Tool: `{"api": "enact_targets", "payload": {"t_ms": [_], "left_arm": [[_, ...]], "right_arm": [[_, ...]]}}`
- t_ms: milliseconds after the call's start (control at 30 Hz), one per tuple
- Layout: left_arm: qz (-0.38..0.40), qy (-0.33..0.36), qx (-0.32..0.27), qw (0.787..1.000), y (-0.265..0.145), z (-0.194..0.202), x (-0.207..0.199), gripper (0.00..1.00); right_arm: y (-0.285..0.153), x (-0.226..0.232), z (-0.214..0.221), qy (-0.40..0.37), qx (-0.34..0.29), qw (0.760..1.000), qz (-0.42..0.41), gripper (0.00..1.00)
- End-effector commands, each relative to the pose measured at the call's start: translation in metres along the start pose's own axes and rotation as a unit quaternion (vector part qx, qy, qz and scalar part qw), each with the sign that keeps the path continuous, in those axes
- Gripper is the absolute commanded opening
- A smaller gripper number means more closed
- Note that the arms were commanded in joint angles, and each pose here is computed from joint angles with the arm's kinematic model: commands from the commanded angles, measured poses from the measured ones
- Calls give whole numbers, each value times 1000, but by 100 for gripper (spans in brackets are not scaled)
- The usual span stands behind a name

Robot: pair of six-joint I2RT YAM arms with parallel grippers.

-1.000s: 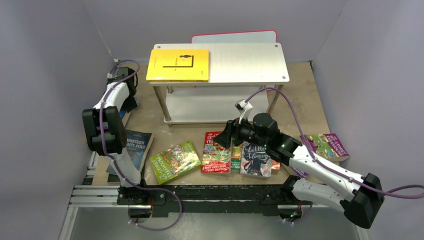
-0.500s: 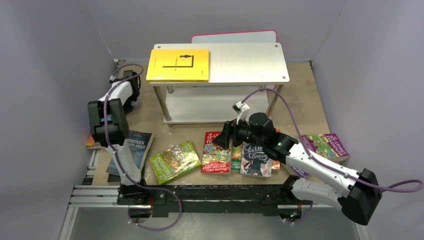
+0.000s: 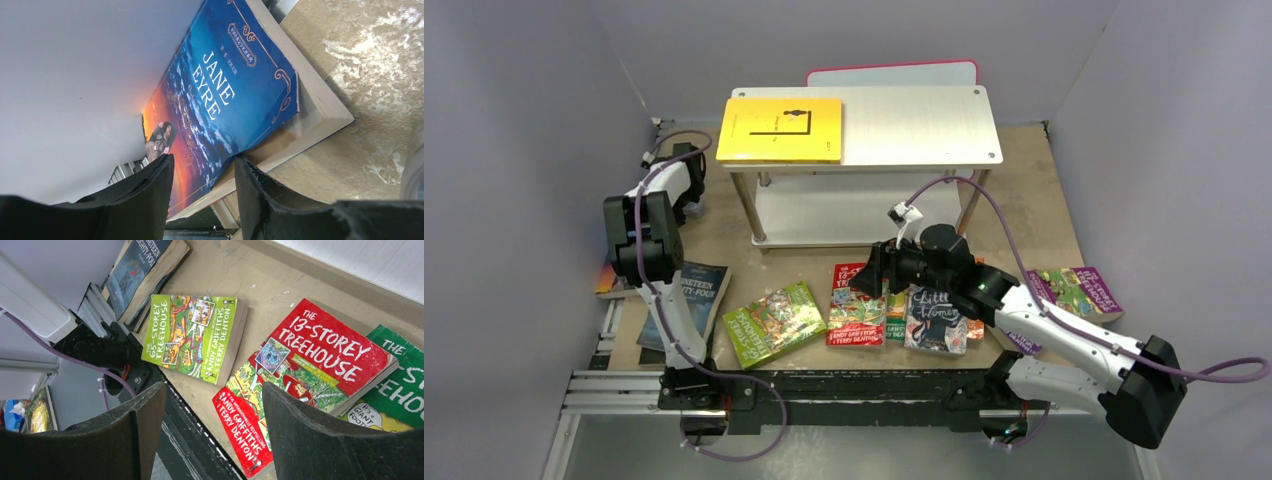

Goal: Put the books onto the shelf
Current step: Pick up the book from the center of the board.

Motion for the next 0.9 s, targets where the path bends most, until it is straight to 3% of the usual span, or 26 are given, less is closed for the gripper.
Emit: {"api": "enact_targets", "payload": {"t_ms": [0,233,533,867], "left_arm": [[6,-6,3,1000,3,-4,2,50],[19,18,28,999,12,5,-8,48],[91,20,27,995,-4,7,2,66],[214,31,35,976,-20,11,-5,68]], "right_arm": [[-3,13,-19,-10,-23,1000,-16,72],[4,15,-29,-17,-28,999,-11,72],[11,16,-33,-7,0,1000,9,72],[18,18,-38,10,22,999,26,72]]}}
Point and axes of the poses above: each gripper's point midway between its finger pads, its own y axis out along the fingers, its own x axis along the line the jaws close on, z = x × y, the point moved 9 cm from there along -y, back along the fingers, and after that the axes turned 1 degree about -y, right-handed, at the moved point
